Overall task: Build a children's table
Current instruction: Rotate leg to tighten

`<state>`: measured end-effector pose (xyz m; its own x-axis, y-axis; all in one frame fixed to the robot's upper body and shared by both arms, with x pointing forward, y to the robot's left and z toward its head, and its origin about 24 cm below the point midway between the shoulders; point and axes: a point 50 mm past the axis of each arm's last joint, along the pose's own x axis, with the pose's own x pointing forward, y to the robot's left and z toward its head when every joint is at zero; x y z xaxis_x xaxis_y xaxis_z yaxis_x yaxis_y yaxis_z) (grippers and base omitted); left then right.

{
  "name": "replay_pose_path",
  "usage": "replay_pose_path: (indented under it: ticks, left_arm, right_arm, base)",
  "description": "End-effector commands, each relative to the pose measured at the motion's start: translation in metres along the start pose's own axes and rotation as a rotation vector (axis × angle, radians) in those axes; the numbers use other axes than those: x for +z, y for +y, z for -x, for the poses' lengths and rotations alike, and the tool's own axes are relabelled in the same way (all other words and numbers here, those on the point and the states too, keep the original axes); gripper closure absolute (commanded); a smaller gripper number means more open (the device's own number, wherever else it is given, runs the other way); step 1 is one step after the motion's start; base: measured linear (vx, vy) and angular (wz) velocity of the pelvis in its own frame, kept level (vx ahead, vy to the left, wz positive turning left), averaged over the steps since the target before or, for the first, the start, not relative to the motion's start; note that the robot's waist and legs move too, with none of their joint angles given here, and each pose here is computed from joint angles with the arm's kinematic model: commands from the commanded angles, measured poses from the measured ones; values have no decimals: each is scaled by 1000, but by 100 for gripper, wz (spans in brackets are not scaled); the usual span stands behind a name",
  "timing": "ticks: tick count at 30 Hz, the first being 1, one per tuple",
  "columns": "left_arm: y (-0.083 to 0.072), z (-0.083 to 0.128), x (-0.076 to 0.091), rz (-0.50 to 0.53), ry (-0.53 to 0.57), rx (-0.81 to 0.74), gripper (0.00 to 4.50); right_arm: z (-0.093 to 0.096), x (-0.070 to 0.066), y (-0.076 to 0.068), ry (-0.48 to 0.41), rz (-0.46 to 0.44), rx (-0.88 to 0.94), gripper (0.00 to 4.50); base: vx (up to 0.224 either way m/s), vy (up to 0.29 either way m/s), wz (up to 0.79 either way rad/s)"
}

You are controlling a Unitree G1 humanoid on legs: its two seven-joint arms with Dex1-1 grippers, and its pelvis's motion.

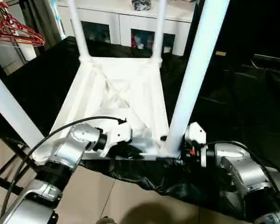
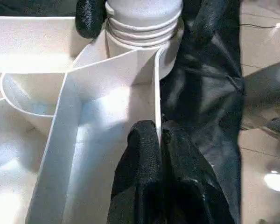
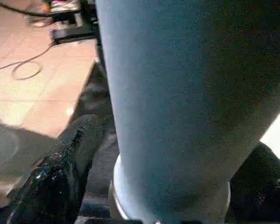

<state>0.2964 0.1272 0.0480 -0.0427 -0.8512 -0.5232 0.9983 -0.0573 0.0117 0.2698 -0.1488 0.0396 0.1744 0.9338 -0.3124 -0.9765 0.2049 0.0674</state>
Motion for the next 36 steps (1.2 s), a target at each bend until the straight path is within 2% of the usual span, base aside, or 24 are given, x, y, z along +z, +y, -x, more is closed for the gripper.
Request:
replay_pose_path:
  ticks: [1,5,6,9,12,16,21,22,23,27,32,33,36]
  left_arm:
    - [0,-2,13,-71,-23,-79,450]
    - [2,0,12,-71,-17,-83,450]
    - [2,0,12,-70,-15,-82,450]
    - [3,0,12,-68,-17,-78,450]
    - [3,-2,12,-63,-24,-71,450]
    - [5,-4,12,-49,-38,-42,450]
    - [20,-12,15,-12,-27,138,450]
    - [24,-16,16,4,-22,202,450]
    - [24,-16,16,4,-22,202,450]
    - [30,-30,21,31,-25,308,450]
    - [33,-46,28,56,-29,387,450]
    - [33,-56,32,67,-36,425,450]
    - [33,-62,35,74,-41,443,450]
  right_arm:
    - [-5,6,5,36,39,100,86]
    - [-4,3,6,53,44,109,99]
    - [-4,3,7,54,42,109,132]
    - [-4,2,8,52,41,107,138]
    - [-4,1,9,44,27,98,172]
    - [-6,-3,11,24,-3,69,184]
    - [-22,-10,0,-35,-69,-175,186]
    - [-29,-12,-4,-48,-99,-273,186]
    - [-29,-12,-4,-48,-99,-273,186]
    - [-50,-16,-11,-58,-183,-475,187]
    - [-70,-16,-19,-57,-278,-662,187]
    - [-81,-13,-21,-46,-297,-722,187]
    - [-89,-9,-21,-49,-305,-737,187]
  base:
    - [0,0,0]
    - [0,0,0]
    - [0,0,0]
    - [0,0,0]
    - [0,0,0]
    - [0,0,0]
    - [0,0,0]
    - [0,0,0]
    - [0,0,0]
    - [0,0,0]
    - [0,0,0]
    - [0,0,0]
    - [0,0,0]
